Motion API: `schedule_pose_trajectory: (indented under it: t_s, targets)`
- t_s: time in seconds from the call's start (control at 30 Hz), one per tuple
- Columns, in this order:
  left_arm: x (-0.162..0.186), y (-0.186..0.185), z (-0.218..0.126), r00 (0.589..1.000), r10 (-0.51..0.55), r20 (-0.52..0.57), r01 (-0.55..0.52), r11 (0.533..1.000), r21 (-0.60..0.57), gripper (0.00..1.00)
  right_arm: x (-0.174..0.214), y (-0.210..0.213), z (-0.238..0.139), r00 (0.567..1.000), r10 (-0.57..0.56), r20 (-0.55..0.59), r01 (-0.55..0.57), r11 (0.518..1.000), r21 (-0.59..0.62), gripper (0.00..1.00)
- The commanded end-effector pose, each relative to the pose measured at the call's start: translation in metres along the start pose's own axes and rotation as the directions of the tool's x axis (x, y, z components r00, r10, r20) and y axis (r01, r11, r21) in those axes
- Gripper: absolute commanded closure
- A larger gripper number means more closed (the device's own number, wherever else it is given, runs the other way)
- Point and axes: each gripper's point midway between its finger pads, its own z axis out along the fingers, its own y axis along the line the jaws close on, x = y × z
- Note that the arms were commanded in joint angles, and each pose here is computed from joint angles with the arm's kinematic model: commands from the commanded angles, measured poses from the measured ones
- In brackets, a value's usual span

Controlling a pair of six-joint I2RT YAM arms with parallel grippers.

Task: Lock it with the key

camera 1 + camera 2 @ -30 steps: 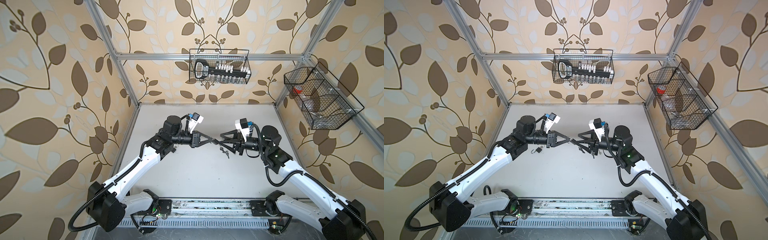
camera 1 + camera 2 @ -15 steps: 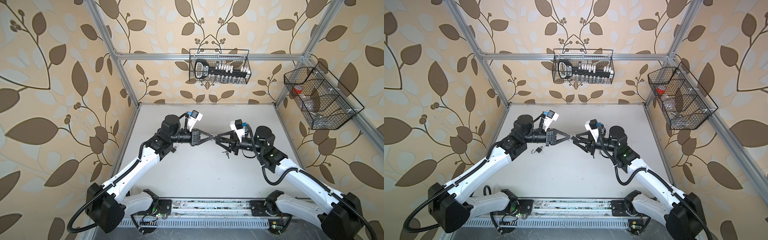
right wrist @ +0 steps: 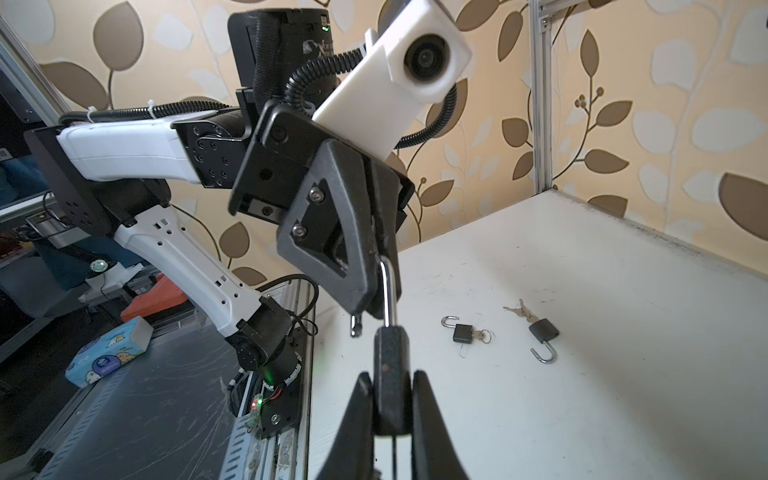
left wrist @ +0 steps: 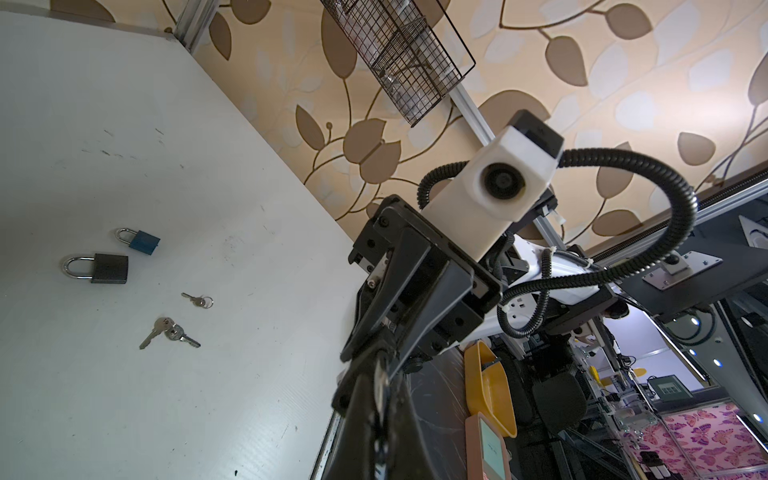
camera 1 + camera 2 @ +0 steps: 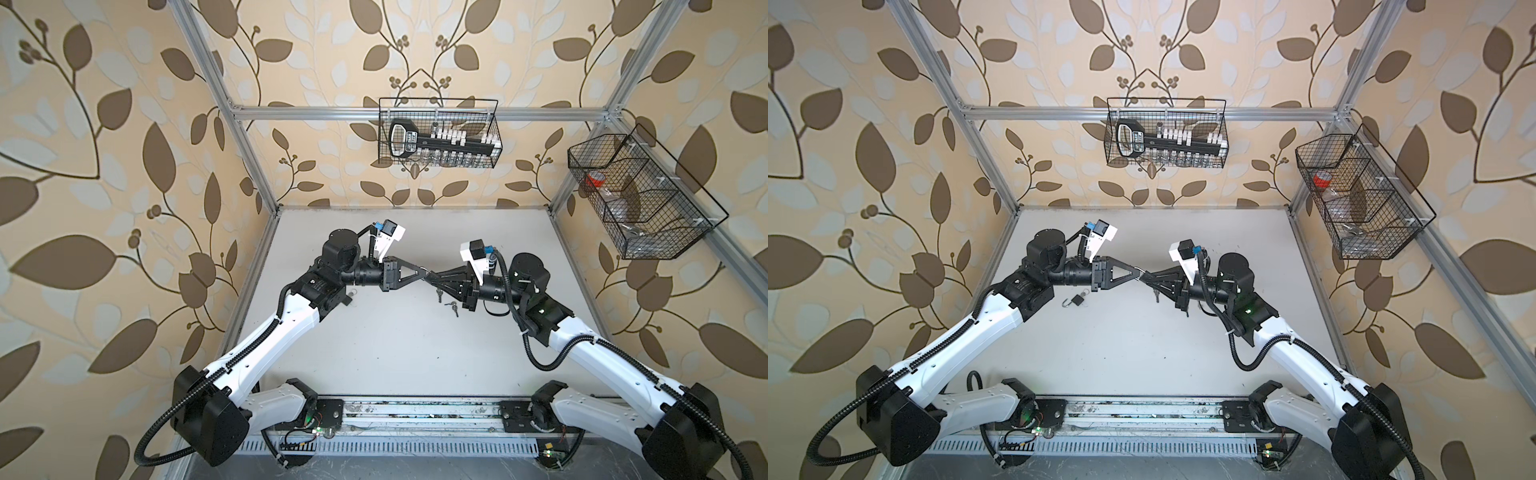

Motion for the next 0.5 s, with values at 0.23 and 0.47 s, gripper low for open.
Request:
schedule_pose_trajectory:
  t_s: [0.23,0.47]
  targets:
    - [-0.012,-0.013,-0.008,0.995,0.078,0.065,-0.076,0.997,-0.031,0.70,0.000,0.016,-0.003,0.998,0.055,-0.010,-0.055,0.992,-0.115,1.00]
    - [-0.013,-0.013,-0.010,0.994,0.085,0.075,-0.082,0.996,-0.043,0.75,-0.003,0.009,-0.012,0.998,0.070,0.004,-0.070,0.993,-0.090,1.00]
